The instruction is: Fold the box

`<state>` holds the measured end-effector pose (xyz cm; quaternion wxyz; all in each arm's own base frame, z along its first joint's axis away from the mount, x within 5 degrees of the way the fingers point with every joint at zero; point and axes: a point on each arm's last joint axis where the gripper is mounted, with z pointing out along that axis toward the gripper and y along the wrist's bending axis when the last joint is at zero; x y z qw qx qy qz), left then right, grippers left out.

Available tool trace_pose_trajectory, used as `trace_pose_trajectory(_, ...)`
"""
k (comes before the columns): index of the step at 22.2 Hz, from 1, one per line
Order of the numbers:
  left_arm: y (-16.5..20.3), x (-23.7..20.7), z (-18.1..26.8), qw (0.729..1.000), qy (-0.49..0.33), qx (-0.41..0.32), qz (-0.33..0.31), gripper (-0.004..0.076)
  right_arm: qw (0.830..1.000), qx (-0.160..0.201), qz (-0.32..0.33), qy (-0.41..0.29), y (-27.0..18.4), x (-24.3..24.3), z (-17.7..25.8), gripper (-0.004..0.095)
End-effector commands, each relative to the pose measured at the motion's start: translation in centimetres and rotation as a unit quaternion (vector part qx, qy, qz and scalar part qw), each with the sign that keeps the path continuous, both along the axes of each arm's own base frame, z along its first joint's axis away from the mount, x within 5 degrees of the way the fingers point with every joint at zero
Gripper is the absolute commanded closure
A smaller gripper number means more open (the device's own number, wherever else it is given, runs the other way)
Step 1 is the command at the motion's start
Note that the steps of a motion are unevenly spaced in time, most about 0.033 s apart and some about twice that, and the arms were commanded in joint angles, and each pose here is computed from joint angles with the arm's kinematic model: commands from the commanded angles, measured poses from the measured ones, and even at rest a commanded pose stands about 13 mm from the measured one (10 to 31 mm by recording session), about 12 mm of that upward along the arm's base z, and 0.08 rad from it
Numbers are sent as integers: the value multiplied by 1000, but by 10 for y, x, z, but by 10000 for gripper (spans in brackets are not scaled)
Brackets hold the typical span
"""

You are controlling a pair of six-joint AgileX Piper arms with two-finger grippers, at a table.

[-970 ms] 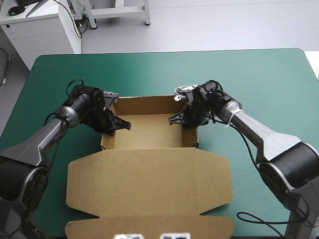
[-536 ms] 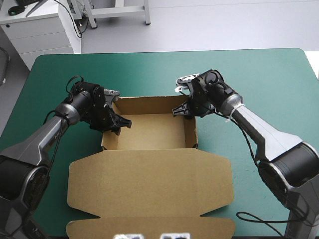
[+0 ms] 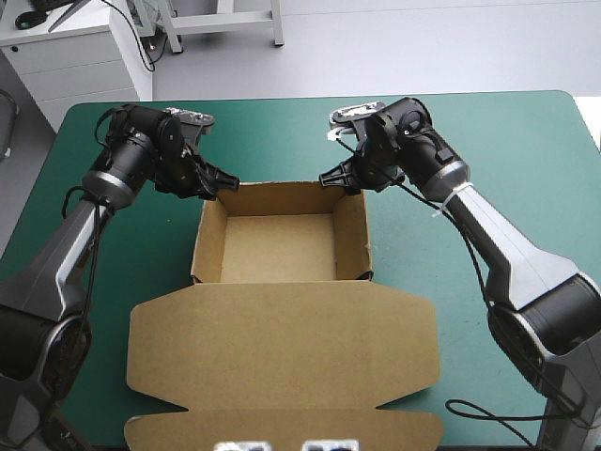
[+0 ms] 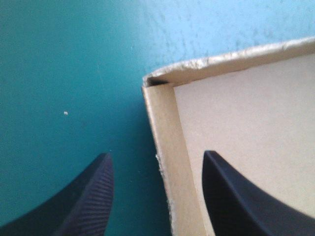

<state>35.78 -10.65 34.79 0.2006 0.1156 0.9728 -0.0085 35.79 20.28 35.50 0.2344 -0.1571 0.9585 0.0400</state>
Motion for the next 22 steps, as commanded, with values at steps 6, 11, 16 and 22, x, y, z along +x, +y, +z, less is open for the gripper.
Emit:
trace_pose_trajectory(6, 31, -76, 116, 987, -162, 4, 7, 352, 997, 51, 3, -51, -14, -25, 54, 422)
trace_pose_trajectory(11, 48, -149, 164, 968, -244, -49, -14, 650, 998, 56, 5, -36, -12, -26, 48, 422)
trace_pose_trajectory(16, 63, -202, 154, 966, -252, -39, -44, 731, 1000, 31, 1, 2, -12, -25, 21, 422)
trace_pose_trajectory(22, 77, -248, 93, 974, -220, -33, -48, 731, 999, 34, 1, 41, -7, -24, 1, 423)
